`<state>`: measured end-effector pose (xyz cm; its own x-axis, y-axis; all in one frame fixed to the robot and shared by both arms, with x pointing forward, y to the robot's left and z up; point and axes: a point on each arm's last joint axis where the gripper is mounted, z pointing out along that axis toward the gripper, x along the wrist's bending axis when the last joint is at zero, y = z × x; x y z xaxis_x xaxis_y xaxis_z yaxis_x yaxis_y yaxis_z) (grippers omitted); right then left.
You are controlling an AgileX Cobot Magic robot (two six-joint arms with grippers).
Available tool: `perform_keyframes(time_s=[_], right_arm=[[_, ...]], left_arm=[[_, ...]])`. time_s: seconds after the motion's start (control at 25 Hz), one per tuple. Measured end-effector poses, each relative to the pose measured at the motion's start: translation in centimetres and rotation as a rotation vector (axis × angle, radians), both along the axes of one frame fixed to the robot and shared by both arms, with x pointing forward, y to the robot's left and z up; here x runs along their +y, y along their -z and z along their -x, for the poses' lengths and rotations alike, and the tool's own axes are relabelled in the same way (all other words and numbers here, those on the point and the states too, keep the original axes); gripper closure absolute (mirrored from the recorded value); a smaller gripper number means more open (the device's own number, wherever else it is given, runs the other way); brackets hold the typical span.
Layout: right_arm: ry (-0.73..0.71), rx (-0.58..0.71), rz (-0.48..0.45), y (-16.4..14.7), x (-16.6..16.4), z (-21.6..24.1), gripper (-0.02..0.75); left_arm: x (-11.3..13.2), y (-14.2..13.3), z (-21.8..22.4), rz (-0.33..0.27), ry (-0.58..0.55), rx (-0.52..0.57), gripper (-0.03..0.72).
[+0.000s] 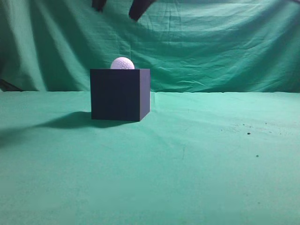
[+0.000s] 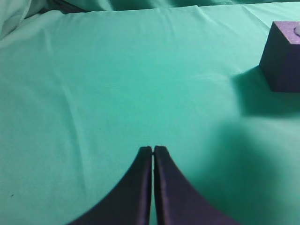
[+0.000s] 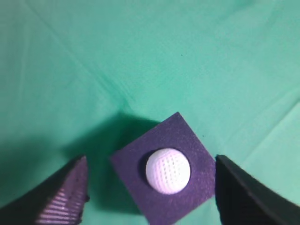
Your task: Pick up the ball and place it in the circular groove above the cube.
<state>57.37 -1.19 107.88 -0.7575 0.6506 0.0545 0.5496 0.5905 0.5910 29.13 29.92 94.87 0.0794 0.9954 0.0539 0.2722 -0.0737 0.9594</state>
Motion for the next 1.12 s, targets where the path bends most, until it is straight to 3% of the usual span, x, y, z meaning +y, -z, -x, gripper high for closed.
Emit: perform_keyframes(time_s=[0.16, 0.28, 0.4, 0.52, 0.72, 0.92, 1.12], right_arm=[[-0.019, 0.027, 0.018, -2.4, -0.8, 1.2, 0.214], [0.005, 0.072, 0.022, -4.3, -1.8, 2.5, 0.377], [0.018, 0.1, 0.041, -6.4, -3.1, 4.1, 0.619], [0.068, 0.086, 0.054, -8.5, -4.7, 5.4, 0.738], [0.12, 0.063, 0.018, -10.9, -7.8, 9.1, 0.738], [0.142, 0.067, 0.037, -10.8, -12.0, 13.9, 0.738], [0.164, 0.021, -0.065, -10.3, -15.6, 18.8, 0.738]], left_arm=[[0.0, 0.0, 0.0, 0.0, 0.0, 0.0, 0.688], [0.0, 0.0, 0.0, 0.0, 0.0, 0.0, 0.688], [0.0, 0.0, 0.0, 0.0, 0.0, 0.0, 0.688], [0.0, 0.0, 0.0, 0.0, 0.0, 0.0, 0.688], [0.0, 0.0, 0.0, 0.0, 0.0, 0.0, 0.688], [0.0, 0.0, 0.0, 0.0, 0.0, 0.0, 0.688], [0.0, 0.0, 0.0, 0.0, 0.0, 0.0, 0.688]])
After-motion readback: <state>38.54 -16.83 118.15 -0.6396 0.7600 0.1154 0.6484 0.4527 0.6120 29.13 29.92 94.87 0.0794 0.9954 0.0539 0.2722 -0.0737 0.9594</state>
